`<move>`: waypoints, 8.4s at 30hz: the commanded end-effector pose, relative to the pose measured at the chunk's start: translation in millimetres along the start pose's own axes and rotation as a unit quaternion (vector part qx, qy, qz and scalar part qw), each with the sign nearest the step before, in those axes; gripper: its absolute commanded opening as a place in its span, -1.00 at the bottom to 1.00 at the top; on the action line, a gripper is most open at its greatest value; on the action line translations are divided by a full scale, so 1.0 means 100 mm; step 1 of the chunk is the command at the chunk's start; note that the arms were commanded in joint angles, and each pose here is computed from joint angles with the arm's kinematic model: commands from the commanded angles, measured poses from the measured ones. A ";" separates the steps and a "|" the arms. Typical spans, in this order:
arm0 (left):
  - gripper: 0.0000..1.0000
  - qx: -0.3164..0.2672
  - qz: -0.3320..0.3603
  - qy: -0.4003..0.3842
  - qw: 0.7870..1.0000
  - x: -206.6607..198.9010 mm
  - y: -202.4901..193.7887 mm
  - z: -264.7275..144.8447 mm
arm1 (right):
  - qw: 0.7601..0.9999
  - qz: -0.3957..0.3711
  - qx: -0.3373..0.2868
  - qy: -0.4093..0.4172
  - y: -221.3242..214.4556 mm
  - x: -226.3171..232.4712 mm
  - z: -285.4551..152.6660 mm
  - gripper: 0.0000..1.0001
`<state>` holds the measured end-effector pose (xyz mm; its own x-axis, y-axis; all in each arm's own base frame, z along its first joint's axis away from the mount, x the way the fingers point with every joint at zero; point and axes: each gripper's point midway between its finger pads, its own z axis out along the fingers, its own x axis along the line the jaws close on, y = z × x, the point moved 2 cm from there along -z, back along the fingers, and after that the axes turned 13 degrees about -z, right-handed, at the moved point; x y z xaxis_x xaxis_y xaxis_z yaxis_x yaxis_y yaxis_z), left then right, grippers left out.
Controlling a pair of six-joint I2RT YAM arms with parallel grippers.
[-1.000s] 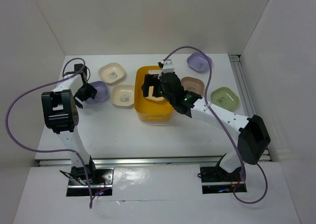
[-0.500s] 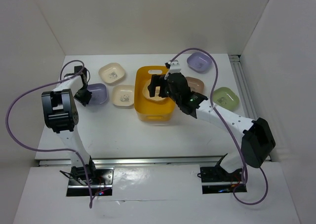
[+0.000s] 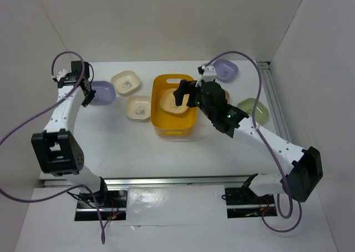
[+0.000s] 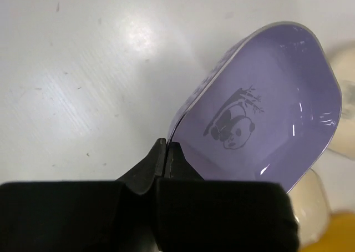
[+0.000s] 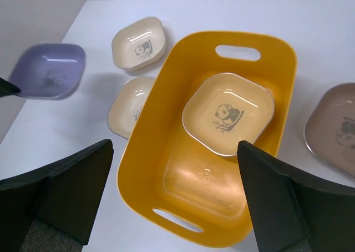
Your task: Place the plates into the plastic bin on the countertop
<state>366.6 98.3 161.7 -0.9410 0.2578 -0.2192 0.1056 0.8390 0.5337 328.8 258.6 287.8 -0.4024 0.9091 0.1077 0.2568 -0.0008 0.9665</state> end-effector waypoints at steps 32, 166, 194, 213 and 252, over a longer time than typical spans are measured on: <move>-1.00 0.113 0.175 -0.297 0.932 -1.74 -2.02 -1.60 | 0.991 -0.009 -0.029 -0.130 0.26 -0.88 -0.74 1.00; 1.00 0.069 0.107 -0.174 0.977 -0.09 -0.82 -1.00 | 0.938 0.171 0.086 -0.290 -0.78 -0.52 1.35 0.63; -0.52 0.070 0.115 -0.026 0.991 -0.31 -1.47 0.50 | 0.991 0.062 -0.096 -0.067 0.64 -0.49 -0.40 1.00; -1.00 0.016 0.044 -0.278 0.959 -0.27 -0.79 -1.70 | 0.992 0.037 -0.086 -0.084 0.61 -0.65 -0.67 1.00; -1.00 0.169 -0.056 -0.163 0.971 -1.23 -2.86 -1.57 | 0.989 0.045 -0.090 -0.112 0.57 -0.87 -0.95 1.00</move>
<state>390.6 -246.1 151.0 -0.8094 0.3151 -0.4956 0.2326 0.9469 0.2220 299.8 144.5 355.3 -0.1709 0.9707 0.1689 0.1196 -0.1497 0.9815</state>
